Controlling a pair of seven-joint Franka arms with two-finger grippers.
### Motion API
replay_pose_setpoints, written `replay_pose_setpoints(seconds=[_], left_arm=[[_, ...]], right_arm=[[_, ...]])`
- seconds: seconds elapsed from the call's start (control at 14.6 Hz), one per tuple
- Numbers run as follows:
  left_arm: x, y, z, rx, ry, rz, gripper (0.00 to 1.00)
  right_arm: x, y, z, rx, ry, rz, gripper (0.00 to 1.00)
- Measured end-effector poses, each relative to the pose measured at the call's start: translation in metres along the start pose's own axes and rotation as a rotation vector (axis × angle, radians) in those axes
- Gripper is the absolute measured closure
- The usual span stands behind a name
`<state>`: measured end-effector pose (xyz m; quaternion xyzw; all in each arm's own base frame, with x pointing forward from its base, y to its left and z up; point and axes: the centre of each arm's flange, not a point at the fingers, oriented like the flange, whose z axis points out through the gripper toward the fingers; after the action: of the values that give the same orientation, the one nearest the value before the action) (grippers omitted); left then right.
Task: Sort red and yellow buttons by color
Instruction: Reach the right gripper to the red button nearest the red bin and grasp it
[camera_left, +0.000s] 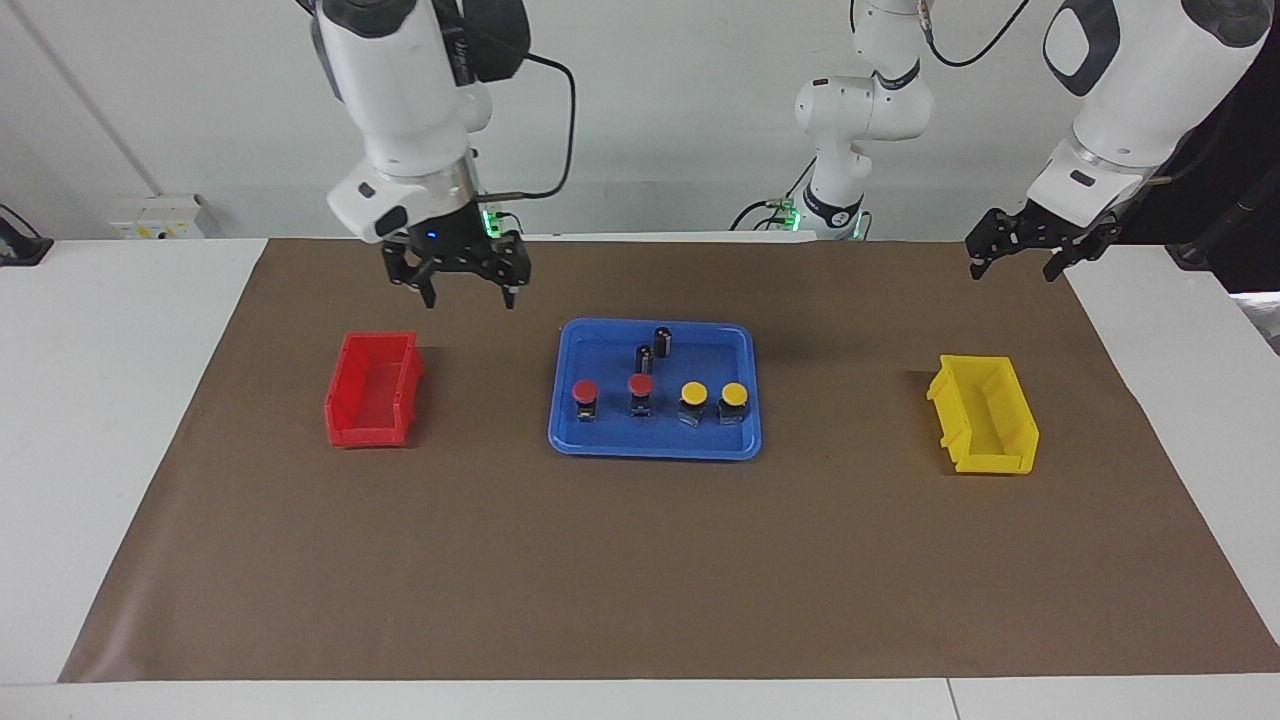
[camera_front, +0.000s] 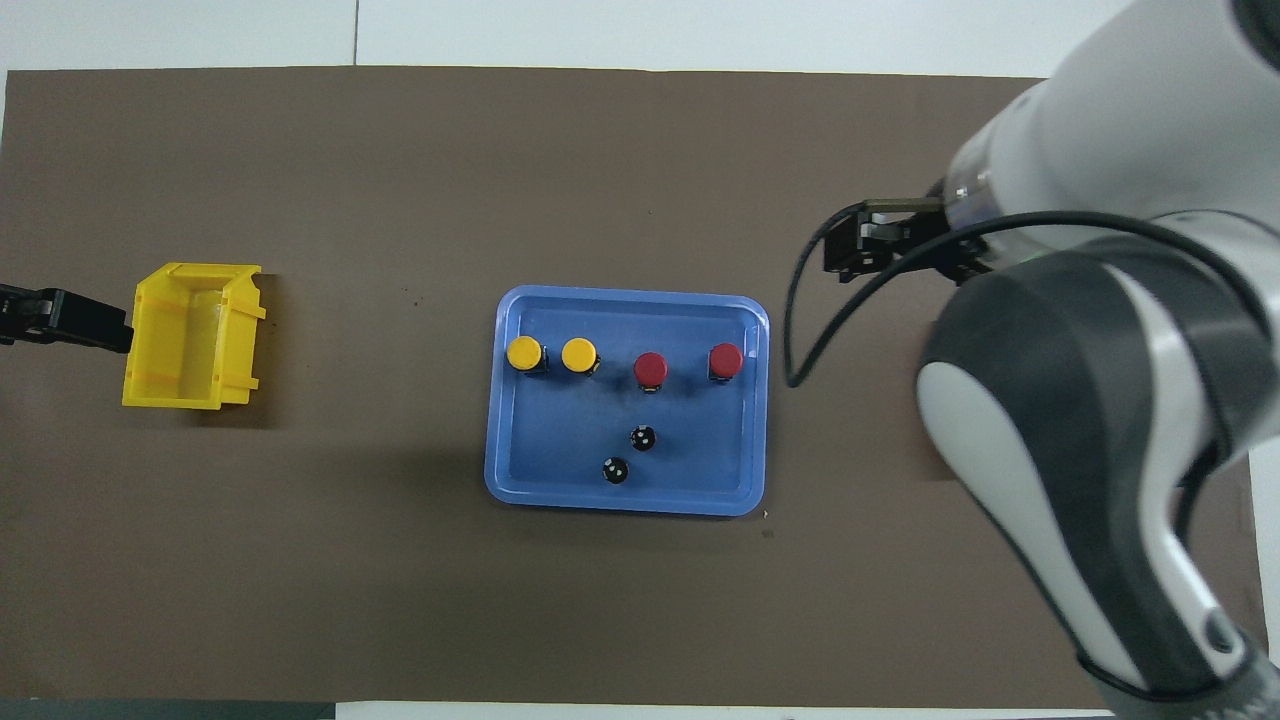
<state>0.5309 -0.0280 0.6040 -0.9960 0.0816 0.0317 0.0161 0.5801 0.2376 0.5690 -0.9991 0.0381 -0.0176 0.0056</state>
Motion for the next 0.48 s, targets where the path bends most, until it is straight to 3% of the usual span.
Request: replay_pose_setpoints(seconds=[0.2, 0.48], left_arm=[[0.000, 0.001, 0.000, 0.000, 0.000, 0.002, 0.00], [0.000, 0.001, 0.000, 0.000, 0.000, 0.001, 0.00]], right_arm=[[-0.013, -0.057, 0.088, 0.011, 0.030, 0.000, 0.00], [-0.042, -0.044, 0.161, 0.011, 0.042, -0.011, 0.00]])
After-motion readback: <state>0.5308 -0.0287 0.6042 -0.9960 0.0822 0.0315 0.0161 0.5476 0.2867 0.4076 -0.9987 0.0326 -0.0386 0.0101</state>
